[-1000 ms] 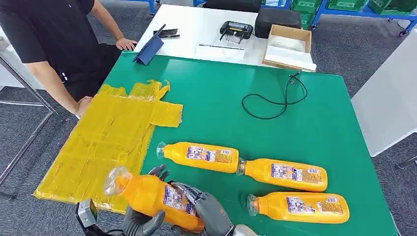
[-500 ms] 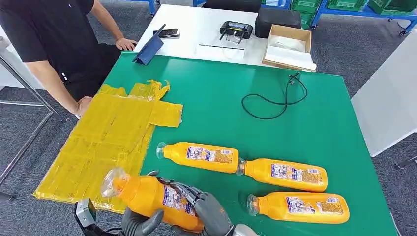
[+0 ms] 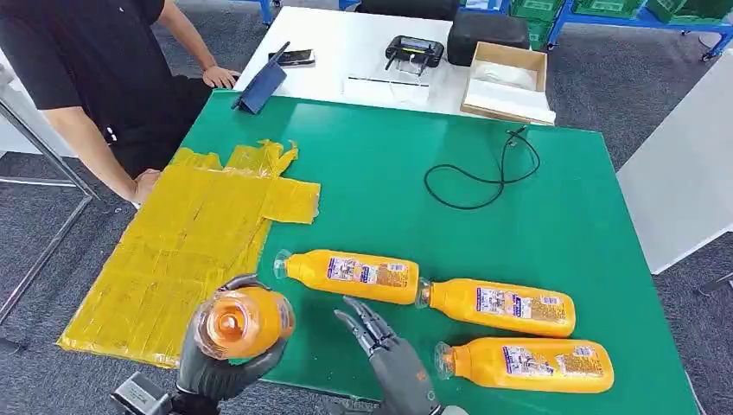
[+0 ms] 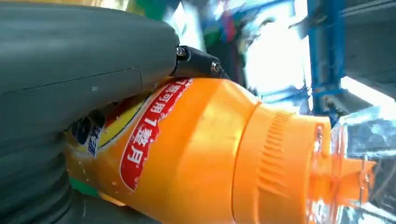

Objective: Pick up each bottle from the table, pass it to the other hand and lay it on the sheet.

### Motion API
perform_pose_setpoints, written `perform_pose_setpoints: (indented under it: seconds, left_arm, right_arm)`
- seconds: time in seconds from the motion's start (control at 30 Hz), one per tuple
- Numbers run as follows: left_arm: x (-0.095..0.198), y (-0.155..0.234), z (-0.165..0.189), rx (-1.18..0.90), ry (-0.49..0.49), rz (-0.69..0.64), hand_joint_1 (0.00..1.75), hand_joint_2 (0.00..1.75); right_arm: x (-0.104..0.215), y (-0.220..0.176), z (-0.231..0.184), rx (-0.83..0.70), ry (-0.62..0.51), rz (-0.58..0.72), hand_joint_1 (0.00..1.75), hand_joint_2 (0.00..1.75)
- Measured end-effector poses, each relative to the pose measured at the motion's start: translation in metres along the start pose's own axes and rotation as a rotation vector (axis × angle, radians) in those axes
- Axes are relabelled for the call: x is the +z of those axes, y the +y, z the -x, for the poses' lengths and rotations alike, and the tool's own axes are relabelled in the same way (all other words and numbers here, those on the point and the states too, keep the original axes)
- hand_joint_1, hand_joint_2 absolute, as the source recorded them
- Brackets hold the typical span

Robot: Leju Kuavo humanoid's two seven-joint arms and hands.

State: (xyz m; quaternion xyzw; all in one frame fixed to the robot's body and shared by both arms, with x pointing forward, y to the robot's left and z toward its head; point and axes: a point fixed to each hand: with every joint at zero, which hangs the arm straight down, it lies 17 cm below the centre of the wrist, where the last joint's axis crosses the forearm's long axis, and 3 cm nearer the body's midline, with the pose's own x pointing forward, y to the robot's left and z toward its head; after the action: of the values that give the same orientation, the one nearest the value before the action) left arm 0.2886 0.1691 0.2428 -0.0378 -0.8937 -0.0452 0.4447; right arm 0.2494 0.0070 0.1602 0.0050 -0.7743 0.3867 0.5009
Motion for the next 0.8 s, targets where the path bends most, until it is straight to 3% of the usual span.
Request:
perform_pose_setpoints:
  seconds: [0.17,0.27,0.4,0.6,0.8]
  left_arm:
    - [-0.018,0.015,-0.016,-0.607,-0.142,0.001,1.75,1.75]
    - [-0.024,0.006,-0.01,-0.922,-0.196,0.078,1.75,1.75]
    - [-0.019,-0.007,0.03,-1.08,-0.16,0.181,1.75,1.75]
    - [0.013,-0.022,0.1,-1.172,-0.068,0.386,1.75,1.75]
    - [0.032,-0.023,0.129,-1.19,-0.038,0.483,1.75,1.75]
  right_arm:
    - [0.005,-0.013,-0.015,0.031,-0.057,0.022,0.0,1.75]
    - [0.001,-0.01,-0.026,0.012,-0.109,-0.011,0.0,1.75]
    - [-0.006,-0.013,-0.035,0.004,-0.169,-0.027,0.0,1.75]
    - [-0.008,-0.02,-0.036,-0.005,-0.198,-0.013,0.0,1.75]
    - [-0.008,-0.023,-0.035,-0.004,-0.204,-0.007,0.0,1.75]
